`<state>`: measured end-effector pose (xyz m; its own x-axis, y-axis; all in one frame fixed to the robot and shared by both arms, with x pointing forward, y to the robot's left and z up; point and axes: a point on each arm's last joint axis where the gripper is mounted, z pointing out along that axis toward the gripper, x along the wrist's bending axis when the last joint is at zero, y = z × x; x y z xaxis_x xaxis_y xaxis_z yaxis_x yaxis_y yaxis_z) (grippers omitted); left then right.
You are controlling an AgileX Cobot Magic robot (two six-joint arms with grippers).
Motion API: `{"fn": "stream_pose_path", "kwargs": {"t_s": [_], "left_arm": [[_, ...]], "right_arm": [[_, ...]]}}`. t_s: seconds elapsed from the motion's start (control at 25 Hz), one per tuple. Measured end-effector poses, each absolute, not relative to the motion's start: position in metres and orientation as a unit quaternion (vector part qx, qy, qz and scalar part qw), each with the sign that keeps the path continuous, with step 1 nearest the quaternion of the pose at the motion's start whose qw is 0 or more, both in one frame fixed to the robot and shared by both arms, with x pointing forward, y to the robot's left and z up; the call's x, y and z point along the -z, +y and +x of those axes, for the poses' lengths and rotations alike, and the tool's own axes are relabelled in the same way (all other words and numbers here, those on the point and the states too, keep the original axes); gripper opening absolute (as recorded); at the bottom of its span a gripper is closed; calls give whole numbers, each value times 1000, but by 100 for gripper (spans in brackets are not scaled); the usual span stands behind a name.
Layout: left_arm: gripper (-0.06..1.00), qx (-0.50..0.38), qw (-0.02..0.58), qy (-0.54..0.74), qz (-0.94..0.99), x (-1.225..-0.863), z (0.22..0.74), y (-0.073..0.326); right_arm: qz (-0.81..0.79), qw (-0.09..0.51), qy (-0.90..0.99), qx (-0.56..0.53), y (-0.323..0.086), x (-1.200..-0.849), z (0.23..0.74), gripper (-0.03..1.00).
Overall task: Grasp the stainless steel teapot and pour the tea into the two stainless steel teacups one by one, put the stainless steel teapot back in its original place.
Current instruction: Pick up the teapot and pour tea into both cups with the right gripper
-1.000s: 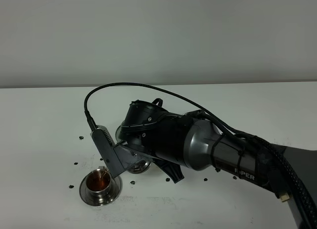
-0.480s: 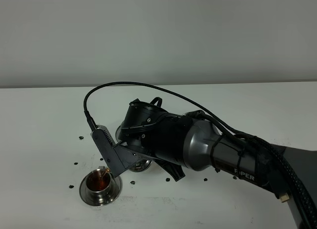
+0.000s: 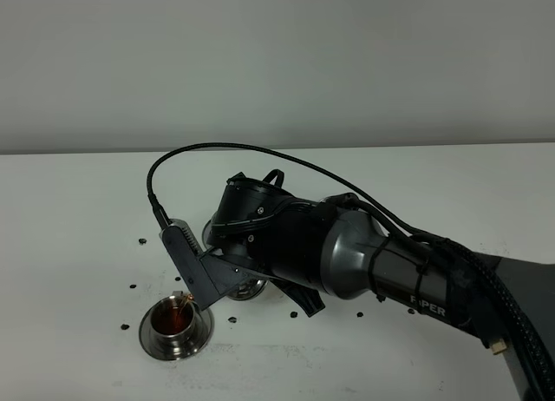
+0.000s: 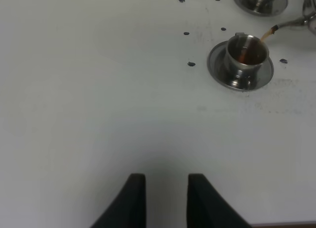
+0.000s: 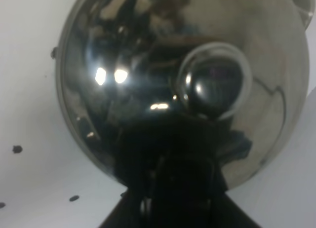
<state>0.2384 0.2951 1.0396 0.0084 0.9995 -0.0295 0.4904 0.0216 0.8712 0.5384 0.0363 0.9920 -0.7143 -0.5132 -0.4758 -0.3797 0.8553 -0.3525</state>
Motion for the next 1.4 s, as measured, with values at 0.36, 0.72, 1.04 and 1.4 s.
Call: {"fn": "stream_pose_path", "kwargs": {"t_s": [0.36,0.72,1.04,1.4], "left_arm": [[24,-353,360,613,608,-1040,238,297],[24,-355,359,613,608,-1040,238,297],[24,-355,359,613,608,-1040,238,297],[24,-355,358,613,608,-1040,238,297]], "right_arm": [[-248,295,915,121,37,-993,538,19],[-252,296,913,127,38,-993,536,19],[-257,301,909,134,39,-994,535,19],[-261,307,905,139,39,-995,536,19]]}}
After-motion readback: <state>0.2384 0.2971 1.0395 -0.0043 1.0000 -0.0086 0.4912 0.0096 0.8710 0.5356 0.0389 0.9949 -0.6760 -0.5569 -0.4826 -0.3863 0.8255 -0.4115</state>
